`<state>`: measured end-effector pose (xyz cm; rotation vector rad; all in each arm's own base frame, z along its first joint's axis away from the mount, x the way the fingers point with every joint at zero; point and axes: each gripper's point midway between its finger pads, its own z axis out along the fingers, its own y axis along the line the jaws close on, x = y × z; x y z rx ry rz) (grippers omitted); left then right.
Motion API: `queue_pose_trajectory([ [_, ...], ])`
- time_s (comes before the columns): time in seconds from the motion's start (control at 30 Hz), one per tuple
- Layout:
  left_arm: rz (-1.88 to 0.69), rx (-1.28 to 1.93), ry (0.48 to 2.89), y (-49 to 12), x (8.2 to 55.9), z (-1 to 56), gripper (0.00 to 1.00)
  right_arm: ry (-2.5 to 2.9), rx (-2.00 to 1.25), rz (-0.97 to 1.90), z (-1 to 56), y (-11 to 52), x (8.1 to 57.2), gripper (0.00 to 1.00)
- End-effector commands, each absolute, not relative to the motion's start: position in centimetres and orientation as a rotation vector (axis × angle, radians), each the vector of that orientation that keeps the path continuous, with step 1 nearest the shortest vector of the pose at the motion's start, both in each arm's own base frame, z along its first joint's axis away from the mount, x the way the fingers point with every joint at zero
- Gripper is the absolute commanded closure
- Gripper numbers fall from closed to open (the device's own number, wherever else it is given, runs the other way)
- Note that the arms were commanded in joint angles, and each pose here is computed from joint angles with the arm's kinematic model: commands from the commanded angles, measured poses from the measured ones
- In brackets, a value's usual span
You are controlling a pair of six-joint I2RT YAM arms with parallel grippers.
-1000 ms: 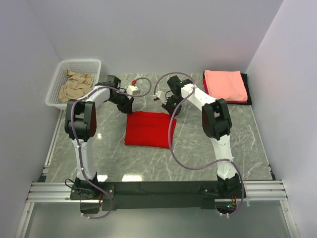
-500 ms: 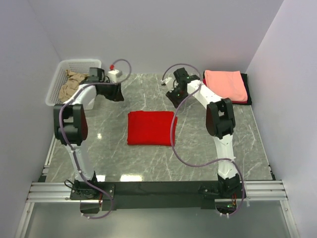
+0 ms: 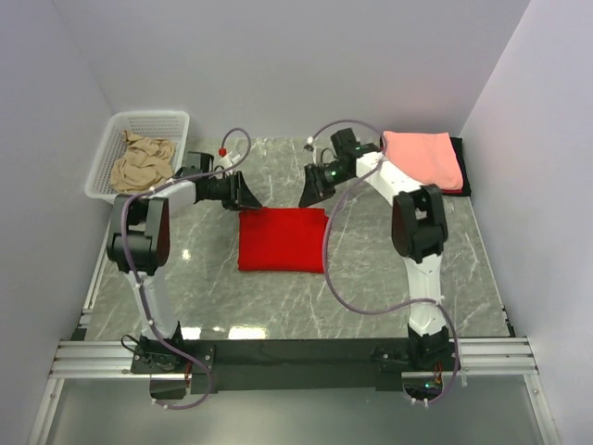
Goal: Fold and stack the t-shirts
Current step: Fold the tshirt
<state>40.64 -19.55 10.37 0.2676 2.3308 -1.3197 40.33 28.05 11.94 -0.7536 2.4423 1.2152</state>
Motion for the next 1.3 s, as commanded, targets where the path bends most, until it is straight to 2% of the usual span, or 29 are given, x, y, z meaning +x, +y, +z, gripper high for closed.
queue_pose_trajectory([
  [0.0,-1.403,0.124,2.329,-19.7,42.0,8.8,0.64,2.553,-0.642,1.361,7.7,28.7,39.7,0.71],
  [0.2,-1.362,0.049,2.417,-19.0,44.0,4.7,0.65,2.63,-0.498,1.125,3.0,25.9,45.2,0.68],
  [0.3,-1.332,0.051,2.416,-17.9,45.1,4.5,0.66,2.619,-0.472,1.016,3.1,24.8,47.4,0.65],
  [0.4,-1.328,0.158,2.342,-17.3,45.4,7.8,0.61,2.532,-0.504,1.017,6.9,24.4,48.4,0.64],
  [0.47,-1.281,0.294,2.256,-17.2,44.7,11.3,0.59,2.461,-0.527,1.04,10.6,24.3,47.9,0.62],
  [0.57,-1.318,0.341,2.175,-17.8,42.3,14.6,0.58,2.406,-0.552,1.184,14.3,25.3,44.6,0.62],
  [0.7,-1.461,0.277,2.2,-20.2,38.2,14.6,0.58,2.448,-0.488,1.368,14.8,27.8,39.3,0.62],
  [0.8,-1.52,0.195,2.265,-21.9,36.4,12.4,0.6,2.518,-0.431,1.462,12.4,29.6,36.5,0.62],
  [0.93,-1.51,0.049,2.338,-22.0,37.1,8.8,0.61,2.63,-0.319,1.486,7.9,30.1,35.8,0.63],
  [1.13,-1.452,-0.09,2.444,-20.1,38.4,3.0,0.63,2.769,-0.164,1.326,1.4,27.3,38.5,0.64],
  [1.2,-1.445,-0.125,2.484,-19.5,38.5,1.9,0.64,2.793,-0.141,1.276,0.9,26.2,39.3,0.63],
  [1.27,-1.42,-0.048,2.478,-18.8,38.5,3.0,0.65,2.773,-0.157,1.24,2.2,25.3,40.4,0.64],
])
